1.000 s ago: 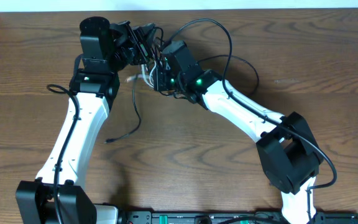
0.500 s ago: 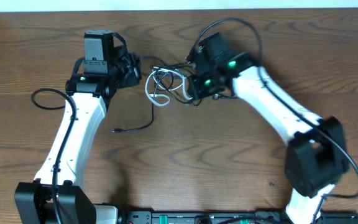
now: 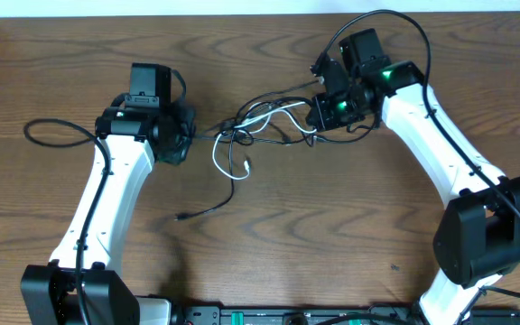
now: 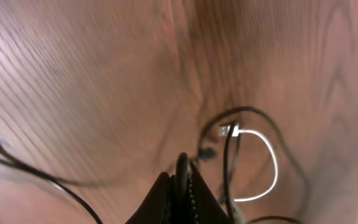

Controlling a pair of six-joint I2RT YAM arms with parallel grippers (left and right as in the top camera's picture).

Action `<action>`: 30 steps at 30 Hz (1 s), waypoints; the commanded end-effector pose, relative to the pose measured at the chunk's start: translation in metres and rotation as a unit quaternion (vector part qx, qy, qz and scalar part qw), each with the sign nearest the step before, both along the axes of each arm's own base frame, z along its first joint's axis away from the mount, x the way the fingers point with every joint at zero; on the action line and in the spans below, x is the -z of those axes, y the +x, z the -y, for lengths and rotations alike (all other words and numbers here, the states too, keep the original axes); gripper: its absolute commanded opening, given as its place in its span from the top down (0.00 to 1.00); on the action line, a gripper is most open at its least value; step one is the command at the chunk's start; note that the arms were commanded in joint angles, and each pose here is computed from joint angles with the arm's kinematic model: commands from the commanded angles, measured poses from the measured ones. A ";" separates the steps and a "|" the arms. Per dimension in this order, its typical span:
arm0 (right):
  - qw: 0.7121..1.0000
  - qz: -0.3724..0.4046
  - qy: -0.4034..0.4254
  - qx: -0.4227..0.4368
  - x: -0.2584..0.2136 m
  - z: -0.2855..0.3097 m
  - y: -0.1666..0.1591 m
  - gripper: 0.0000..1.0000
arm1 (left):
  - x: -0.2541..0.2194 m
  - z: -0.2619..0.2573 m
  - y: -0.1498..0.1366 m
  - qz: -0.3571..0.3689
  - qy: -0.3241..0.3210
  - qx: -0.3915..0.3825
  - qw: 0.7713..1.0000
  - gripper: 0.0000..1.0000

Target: Untangle cables

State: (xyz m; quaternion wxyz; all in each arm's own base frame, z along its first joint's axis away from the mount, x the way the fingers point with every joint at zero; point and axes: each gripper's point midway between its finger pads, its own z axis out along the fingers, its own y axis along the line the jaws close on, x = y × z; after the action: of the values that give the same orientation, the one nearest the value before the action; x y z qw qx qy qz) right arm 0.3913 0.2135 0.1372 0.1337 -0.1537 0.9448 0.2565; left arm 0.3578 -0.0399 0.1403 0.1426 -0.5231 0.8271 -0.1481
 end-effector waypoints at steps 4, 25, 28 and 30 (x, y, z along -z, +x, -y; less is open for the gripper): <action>0.999 0.013 0.010 0.041 -0.014 0.051 0.017 0.99 | -0.006 -0.024 -0.005 0.009 0.167 0.240 0.956 0.92; 0.973 -0.024 -0.103 0.203 0.004 0.214 0.021 0.95 | 0.000 -0.013 -0.020 -0.012 0.150 0.304 0.941 0.92; 0.989 -0.005 -0.061 0.132 -0.002 0.177 0.021 0.81 | 0.000 -0.009 -0.020 -0.008 0.154 0.327 0.932 0.83; 0.991 0.003 -0.062 0.116 -0.003 0.164 0.023 0.68 | 0.000 -0.009 -0.020 -0.005 0.163 0.348 0.923 0.48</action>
State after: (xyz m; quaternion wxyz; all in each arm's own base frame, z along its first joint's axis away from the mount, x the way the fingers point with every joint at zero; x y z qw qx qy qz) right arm 0.4132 0.0175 0.1203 0.1281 0.0166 0.9817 0.1399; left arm 0.3363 -0.0264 0.1315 0.1487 -0.2117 0.9650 -0.0433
